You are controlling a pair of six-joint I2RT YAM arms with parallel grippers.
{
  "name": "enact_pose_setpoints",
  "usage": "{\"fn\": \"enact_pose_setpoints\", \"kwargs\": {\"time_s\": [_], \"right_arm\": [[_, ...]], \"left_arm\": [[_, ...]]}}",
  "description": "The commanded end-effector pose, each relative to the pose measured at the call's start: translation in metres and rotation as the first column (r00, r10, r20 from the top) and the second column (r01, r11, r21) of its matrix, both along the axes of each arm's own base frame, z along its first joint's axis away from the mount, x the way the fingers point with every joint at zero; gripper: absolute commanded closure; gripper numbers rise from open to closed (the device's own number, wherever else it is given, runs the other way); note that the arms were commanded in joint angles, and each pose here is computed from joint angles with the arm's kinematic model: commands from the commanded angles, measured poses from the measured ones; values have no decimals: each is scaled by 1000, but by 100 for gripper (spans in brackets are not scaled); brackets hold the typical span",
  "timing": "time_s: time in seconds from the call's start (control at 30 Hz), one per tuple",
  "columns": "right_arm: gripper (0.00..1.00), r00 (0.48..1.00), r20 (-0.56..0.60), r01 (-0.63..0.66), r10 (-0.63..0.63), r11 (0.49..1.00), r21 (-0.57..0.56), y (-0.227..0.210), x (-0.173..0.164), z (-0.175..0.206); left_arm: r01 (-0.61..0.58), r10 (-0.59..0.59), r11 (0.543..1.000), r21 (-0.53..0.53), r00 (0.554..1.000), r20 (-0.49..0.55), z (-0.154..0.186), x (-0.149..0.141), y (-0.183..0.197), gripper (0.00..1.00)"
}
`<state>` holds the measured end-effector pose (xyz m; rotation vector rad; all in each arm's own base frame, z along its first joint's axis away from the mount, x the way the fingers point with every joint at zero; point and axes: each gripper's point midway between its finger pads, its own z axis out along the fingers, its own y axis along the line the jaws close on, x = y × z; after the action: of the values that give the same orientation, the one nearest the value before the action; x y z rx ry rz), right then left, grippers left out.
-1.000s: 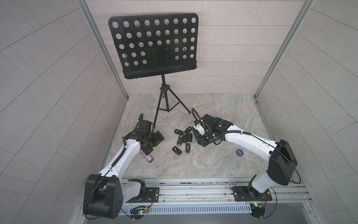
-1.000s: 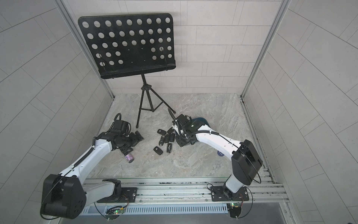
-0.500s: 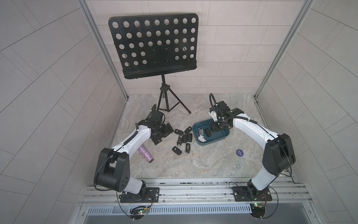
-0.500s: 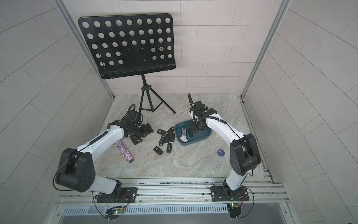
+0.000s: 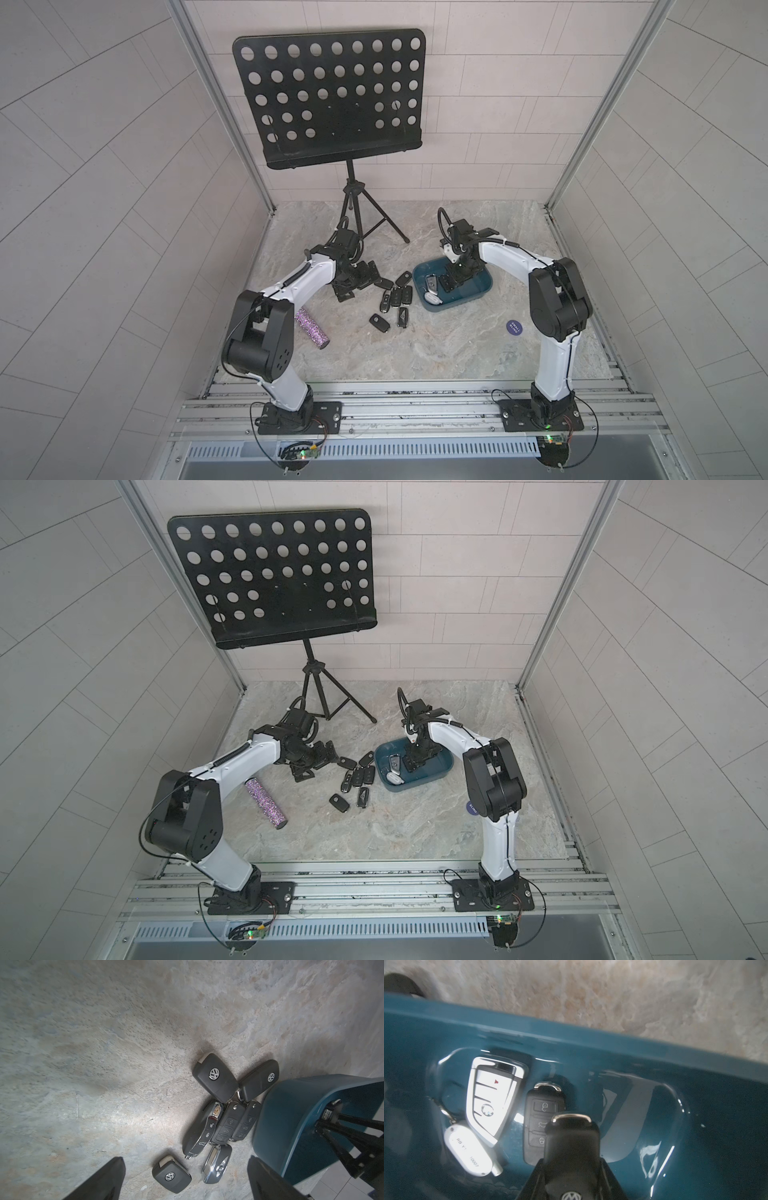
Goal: Place the car key into the storage box
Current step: Place the car key in the storage box.
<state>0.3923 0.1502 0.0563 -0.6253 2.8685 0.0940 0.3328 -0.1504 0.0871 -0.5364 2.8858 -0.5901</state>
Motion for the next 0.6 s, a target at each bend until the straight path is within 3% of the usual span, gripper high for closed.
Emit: {"fn": "enact_pose_setpoints", "kwargs": {"time_s": [0.0, 0.57], "right_arm": [[65, 1000, -5, -18, 18, 998, -68, -16, 1, 0], [62, 1000, -14, 7, -8, 999, -52, -12, 14, -21]], "left_arm": [[47, -47, 999, -2, 999, -13, 2, -1, -3, 0], [60, -59, 998, 23, 998, -23, 1, -1, 0, 0]]}}
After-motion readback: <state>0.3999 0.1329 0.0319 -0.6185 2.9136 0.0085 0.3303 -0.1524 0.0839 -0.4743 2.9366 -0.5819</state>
